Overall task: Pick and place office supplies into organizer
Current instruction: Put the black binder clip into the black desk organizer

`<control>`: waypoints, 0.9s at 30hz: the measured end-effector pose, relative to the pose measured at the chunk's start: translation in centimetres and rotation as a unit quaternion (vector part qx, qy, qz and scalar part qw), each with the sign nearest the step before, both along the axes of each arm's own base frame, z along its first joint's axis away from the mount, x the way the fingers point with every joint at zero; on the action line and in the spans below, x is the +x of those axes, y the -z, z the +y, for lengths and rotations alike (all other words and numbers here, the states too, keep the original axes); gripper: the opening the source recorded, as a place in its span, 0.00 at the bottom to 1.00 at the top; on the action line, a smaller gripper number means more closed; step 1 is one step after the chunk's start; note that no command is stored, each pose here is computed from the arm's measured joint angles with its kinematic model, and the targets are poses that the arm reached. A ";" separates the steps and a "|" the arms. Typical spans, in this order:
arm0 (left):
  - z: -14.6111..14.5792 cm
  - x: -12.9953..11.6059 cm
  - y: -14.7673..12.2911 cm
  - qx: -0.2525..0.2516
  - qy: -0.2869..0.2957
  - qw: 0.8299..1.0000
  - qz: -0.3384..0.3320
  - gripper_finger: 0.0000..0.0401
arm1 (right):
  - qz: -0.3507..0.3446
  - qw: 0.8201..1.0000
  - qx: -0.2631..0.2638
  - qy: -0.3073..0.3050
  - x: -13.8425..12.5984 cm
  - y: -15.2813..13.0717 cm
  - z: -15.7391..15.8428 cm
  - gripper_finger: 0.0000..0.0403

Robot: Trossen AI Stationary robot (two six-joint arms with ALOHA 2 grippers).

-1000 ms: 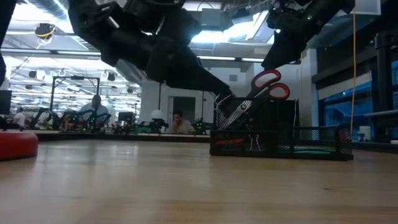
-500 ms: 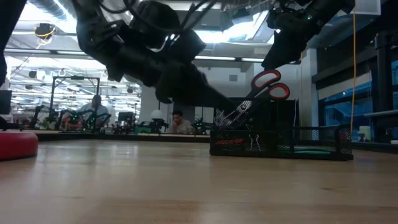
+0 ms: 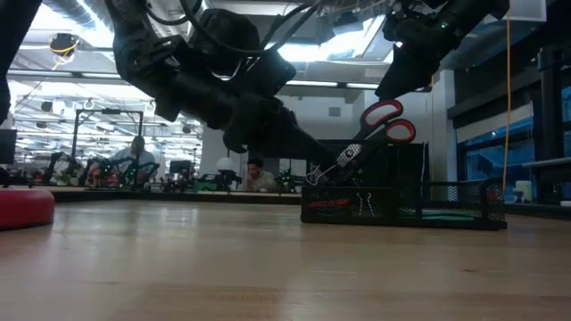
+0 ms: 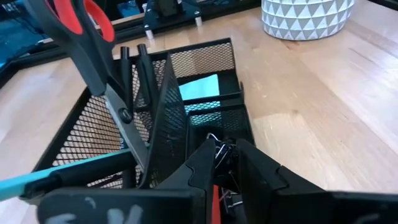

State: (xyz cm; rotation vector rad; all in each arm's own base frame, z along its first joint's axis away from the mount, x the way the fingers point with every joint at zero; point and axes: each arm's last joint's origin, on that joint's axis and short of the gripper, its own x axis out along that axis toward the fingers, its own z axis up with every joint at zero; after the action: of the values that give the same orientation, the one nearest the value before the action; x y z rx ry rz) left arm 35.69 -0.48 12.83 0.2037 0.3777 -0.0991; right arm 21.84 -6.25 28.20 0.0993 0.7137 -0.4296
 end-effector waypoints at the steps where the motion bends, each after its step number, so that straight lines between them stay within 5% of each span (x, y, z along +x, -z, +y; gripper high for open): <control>1: 0.0 0.0 0.0 -0.001 0.001 1.000 0.000 0.12 | 0.000 1.000 0.000 0.000 0.0 0.0 0.0 0.56; 27: 0.1 0.5 1.3 -0.018 -0.014 1.000 -0.002 0.14 | 0.000 1.000 0.000 0.001 0.0 0.0 0.0 0.56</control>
State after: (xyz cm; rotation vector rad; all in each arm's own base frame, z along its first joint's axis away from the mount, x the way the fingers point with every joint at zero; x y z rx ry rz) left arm 36.20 -0.42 11.48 0.1635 0.3742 -0.0771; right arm 21.82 -6.30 28.21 0.1000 0.7128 -0.4326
